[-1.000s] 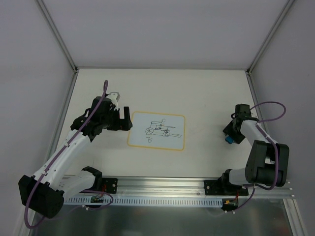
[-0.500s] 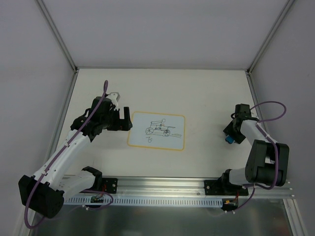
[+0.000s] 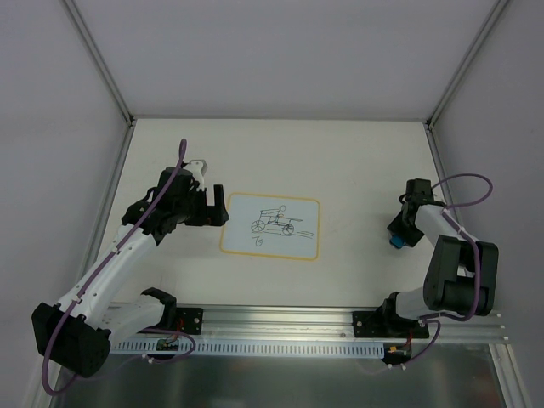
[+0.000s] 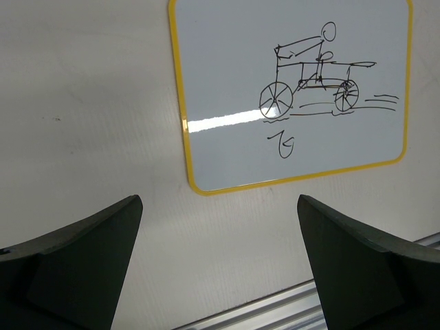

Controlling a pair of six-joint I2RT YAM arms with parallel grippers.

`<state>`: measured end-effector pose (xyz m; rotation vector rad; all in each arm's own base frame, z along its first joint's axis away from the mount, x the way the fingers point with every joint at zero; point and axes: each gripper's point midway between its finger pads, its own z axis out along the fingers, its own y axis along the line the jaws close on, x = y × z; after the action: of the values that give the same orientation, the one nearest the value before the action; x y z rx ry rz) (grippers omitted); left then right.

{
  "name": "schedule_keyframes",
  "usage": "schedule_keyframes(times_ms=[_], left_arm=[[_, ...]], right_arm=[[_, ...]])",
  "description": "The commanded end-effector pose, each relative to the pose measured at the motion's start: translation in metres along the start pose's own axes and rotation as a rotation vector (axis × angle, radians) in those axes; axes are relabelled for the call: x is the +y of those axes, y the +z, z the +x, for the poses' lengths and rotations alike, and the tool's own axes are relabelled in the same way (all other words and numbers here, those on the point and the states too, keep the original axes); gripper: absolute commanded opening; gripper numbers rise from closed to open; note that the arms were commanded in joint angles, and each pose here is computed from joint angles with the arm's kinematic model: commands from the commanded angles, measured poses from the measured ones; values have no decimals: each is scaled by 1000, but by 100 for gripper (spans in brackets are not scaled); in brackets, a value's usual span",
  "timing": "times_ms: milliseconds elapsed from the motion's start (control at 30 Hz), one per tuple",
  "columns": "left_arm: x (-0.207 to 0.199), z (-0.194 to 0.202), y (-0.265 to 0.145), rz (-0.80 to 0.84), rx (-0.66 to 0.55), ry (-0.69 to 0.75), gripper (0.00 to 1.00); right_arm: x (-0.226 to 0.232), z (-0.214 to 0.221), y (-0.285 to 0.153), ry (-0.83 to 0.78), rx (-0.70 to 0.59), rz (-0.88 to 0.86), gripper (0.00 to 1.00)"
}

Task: Erase the whiteboard

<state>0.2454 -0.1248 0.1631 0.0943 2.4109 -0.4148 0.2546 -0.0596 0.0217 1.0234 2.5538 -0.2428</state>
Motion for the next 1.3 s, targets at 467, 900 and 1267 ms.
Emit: schedule_keyframes(times_ms=[467, 900, 1267], left_arm=[[-2, 21, 17, 25, 110, -47, 99], [9, 54, 42, -58, 247, -174, 93], [22, 74, 55, -177, 294, -226, 86]], right_arm=[[88, -10, -69, -355, -202, -127, 25], [228, 127, -105, -766, -127, -270, 20], [216, 177, -75, -860, -31, -239, 17]])
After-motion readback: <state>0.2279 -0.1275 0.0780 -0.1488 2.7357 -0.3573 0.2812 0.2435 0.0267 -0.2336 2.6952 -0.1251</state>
